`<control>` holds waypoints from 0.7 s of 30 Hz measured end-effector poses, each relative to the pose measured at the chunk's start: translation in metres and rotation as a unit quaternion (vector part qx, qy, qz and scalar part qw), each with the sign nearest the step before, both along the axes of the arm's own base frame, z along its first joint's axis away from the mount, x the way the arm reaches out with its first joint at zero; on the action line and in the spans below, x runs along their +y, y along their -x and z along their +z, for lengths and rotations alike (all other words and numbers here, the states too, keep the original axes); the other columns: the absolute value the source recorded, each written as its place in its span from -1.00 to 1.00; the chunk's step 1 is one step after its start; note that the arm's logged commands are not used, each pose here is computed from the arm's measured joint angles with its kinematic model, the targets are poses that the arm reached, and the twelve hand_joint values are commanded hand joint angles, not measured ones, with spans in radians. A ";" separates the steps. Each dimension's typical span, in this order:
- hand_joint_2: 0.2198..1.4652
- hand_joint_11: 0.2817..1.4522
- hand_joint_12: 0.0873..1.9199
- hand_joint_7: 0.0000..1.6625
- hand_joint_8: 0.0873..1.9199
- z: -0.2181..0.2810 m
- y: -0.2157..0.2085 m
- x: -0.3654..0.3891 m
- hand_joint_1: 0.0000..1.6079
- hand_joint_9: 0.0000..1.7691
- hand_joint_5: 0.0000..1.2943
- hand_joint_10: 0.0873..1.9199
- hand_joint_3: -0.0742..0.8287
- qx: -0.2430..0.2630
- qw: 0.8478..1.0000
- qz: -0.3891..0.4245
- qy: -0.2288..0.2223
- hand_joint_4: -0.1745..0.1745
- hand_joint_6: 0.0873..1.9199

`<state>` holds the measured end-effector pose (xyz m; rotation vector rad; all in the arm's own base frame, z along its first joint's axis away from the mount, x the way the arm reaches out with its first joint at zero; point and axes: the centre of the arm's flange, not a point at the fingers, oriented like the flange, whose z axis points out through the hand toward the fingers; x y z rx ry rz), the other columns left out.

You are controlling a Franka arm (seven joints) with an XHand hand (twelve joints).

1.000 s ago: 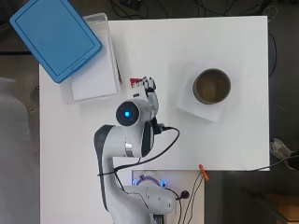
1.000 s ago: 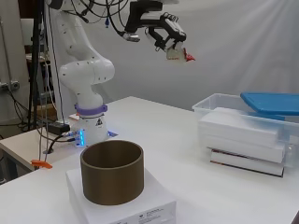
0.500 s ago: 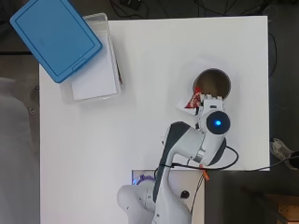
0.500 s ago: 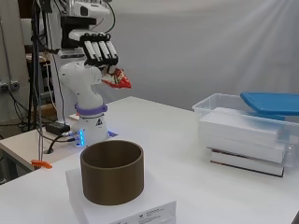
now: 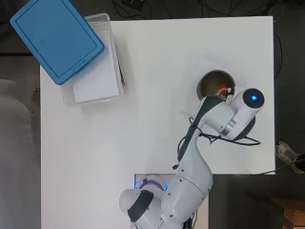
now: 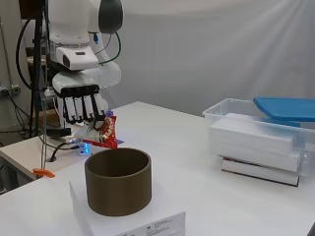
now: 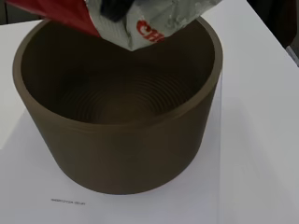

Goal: Teleoperate dual arm-hand system to remove items from a box

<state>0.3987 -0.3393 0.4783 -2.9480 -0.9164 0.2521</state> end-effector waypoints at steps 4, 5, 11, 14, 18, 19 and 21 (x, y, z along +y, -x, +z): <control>0.52 0.32 1.00 0.25 1.00 0.020 0.017 -0.016 0.31 0.42 0.37 1.00 -0.82 -0.010 0.999 -0.022 0.021 0.19 0.18; 0.54 0.25 0.99 0.22 1.00 0.022 0.012 -0.011 0.28 0.41 0.34 1.00 -0.82 -0.020 1.000 -0.010 0.016 0.34 0.20; 0.56 0.20 0.98 0.19 1.00 0.002 -0.072 0.092 0.22 0.42 0.29 1.00 -0.83 -0.034 0.989 0.142 -0.019 0.77 0.24; 0.56 0.19 0.97 0.18 1.00 -0.010 -0.081 0.097 0.24 0.41 0.30 1.00 -0.84 -0.036 0.986 0.160 -0.030 0.64 0.24; 0.55 0.21 0.98 0.19 1.00 -0.023 -0.052 0.043 0.26 0.42 0.32 1.00 -0.84 -0.039 0.992 0.112 -0.036 0.51 0.21; 0.55 0.22 0.98 0.20 1.00 -0.022 -0.042 0.031 0.27 0.42 0.33 1.00 -0.84 -0.041 0.993 0.100 -0.037 0.44 0.20; 0.54 0.22 0.98 0.19 1.00 -0.017 -0.025 0.017 0.29 0.41 0.35 1.00 -0.84 -0.050 0.994 0.087 -0.036 0.28 0.18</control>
